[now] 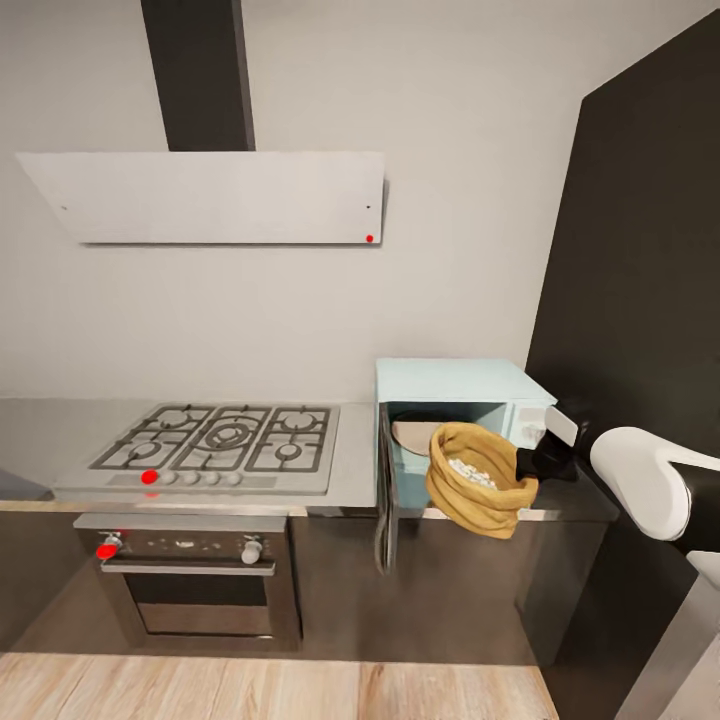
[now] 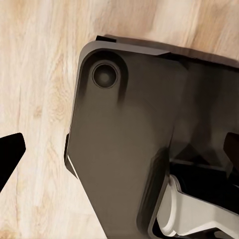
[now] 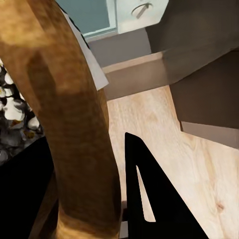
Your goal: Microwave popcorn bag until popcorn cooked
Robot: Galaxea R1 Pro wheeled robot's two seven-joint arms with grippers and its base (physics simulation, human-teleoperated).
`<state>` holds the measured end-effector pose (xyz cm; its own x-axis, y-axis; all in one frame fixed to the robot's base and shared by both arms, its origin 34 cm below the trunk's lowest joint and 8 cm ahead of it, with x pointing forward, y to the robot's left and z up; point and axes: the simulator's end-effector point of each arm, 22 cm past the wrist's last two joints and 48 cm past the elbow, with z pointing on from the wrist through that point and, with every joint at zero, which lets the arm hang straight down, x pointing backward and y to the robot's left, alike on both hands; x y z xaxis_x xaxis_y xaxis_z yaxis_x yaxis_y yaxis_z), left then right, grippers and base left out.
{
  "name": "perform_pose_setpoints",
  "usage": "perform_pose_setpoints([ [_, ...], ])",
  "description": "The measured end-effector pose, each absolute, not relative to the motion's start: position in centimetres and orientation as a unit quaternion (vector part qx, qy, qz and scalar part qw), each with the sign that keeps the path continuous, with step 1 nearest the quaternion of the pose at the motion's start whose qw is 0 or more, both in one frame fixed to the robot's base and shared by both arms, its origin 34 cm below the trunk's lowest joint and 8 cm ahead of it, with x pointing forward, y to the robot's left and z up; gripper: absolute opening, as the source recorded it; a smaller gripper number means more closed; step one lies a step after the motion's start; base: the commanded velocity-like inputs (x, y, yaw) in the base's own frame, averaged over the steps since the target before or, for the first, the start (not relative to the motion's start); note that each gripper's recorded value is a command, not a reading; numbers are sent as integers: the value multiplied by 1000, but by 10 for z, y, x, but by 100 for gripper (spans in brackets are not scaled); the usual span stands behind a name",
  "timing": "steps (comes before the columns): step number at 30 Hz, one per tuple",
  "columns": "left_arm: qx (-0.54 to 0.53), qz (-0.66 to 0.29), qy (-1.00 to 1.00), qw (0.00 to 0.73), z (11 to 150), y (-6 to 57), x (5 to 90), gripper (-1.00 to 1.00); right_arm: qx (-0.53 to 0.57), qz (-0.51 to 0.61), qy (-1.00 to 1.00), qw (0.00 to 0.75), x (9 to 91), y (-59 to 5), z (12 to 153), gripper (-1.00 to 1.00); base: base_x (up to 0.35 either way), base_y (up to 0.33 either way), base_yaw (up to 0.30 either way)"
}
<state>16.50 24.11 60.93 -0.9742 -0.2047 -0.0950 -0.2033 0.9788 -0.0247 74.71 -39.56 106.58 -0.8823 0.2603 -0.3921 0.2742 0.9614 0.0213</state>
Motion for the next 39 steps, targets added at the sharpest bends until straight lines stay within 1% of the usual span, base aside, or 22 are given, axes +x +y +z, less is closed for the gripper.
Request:
perform_pose_setpoints([
  [5,-103,-7,993,49,609,241,165,100,169,23,965,201,751,-376,1066,-100,0,0,0],
  [12,-103,-7,993,49,609,241,165,100,202,-4,958,203,751,-382,1066,-100,0,0,0],
  [16,-103,-7,993,49,609,241,165,100,294,-62,935,186,735,-407,1066,-100,0,0,0],
  [23,-103,-7,993,49,609,241,165,100,329,-56,926,175,730,-405,1064,-100,0,0,0],
  [26,-103,-7,993,49,609,241,165,100,365,-53,918,146,718,-400,1060,-100,0,0,0],
  [28,-103,-7,993,49,609,241,165,100,386,-44,910,145,718,-398,1060,-100,0,0,0],
  [33,-103,-7,994,48,609,241,165,100,406,-58,901,142,713,-404,1061,-100,0,0,0],
  [39,-103,-7,994,48,609,241,165,100,407,-61,902,135,712,-395,1060,-100,0,0,0],
])
